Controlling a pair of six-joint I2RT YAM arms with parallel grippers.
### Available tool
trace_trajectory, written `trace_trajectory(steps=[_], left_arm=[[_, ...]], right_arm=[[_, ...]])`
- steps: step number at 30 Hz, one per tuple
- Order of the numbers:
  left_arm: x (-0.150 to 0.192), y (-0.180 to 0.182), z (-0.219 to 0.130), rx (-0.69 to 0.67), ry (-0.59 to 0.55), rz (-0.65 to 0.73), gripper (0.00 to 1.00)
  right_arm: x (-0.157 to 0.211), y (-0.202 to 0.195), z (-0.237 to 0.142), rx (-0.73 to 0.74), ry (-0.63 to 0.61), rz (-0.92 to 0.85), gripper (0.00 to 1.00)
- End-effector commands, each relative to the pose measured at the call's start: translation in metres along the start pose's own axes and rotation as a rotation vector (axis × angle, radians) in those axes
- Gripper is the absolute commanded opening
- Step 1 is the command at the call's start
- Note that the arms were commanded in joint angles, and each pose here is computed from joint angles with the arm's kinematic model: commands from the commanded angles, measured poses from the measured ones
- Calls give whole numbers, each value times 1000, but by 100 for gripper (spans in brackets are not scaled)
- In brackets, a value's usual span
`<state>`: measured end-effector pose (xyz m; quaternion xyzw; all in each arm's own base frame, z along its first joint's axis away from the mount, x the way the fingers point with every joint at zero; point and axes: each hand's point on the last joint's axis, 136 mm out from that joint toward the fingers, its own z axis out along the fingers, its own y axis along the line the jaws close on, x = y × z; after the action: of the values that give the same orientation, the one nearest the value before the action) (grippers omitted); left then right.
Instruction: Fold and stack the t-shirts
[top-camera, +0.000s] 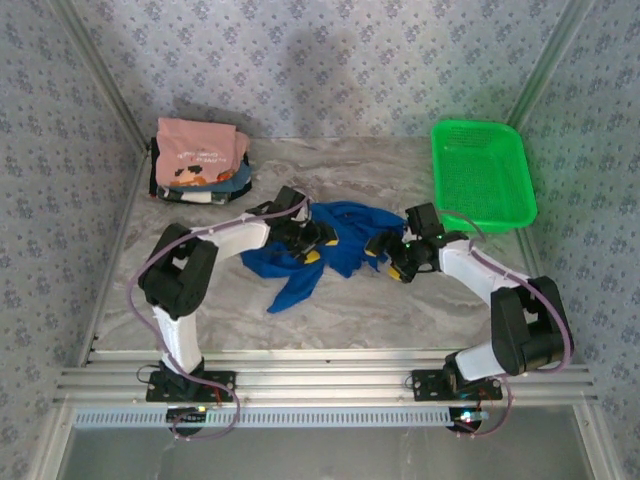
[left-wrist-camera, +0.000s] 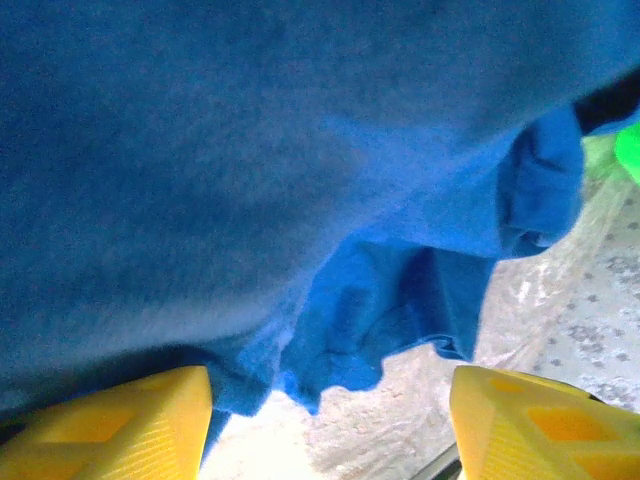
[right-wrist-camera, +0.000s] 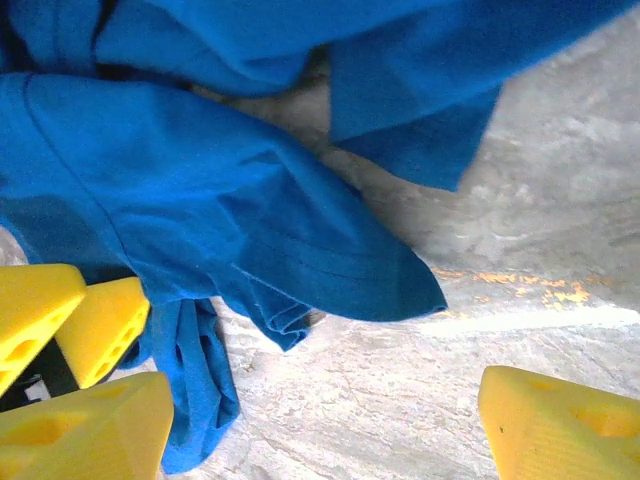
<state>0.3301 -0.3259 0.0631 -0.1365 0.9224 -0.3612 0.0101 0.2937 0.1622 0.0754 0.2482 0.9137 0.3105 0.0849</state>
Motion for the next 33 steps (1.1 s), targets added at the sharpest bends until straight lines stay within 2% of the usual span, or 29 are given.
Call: trace_trajectory(steps=[1,5,7,15,21,26,33], left_arm=[[2,24,12,-90,37,26,53],[1,61,-1,-187,15,2,21],[0,77,-11,-221,3,-14,16],[14,91,-12,-186,59,-29,10],[12,82,-10,-161,75,0,10],[12,82,-10,-153,77,3,10],[12,81,-9,-145,77,4,10]], right_arm=[[5,-2,2,-45,13,140,82],[11,-3,9,-90,12,243,81],[14,-7,14,-96,5,281,81],[-11,-8,22,-163,-155,336,80],[-11,6,40,-212,-114,367,76],[-11,2,44,-196,-125,385,74],[-14,7,55,-234,-116,427,67]])
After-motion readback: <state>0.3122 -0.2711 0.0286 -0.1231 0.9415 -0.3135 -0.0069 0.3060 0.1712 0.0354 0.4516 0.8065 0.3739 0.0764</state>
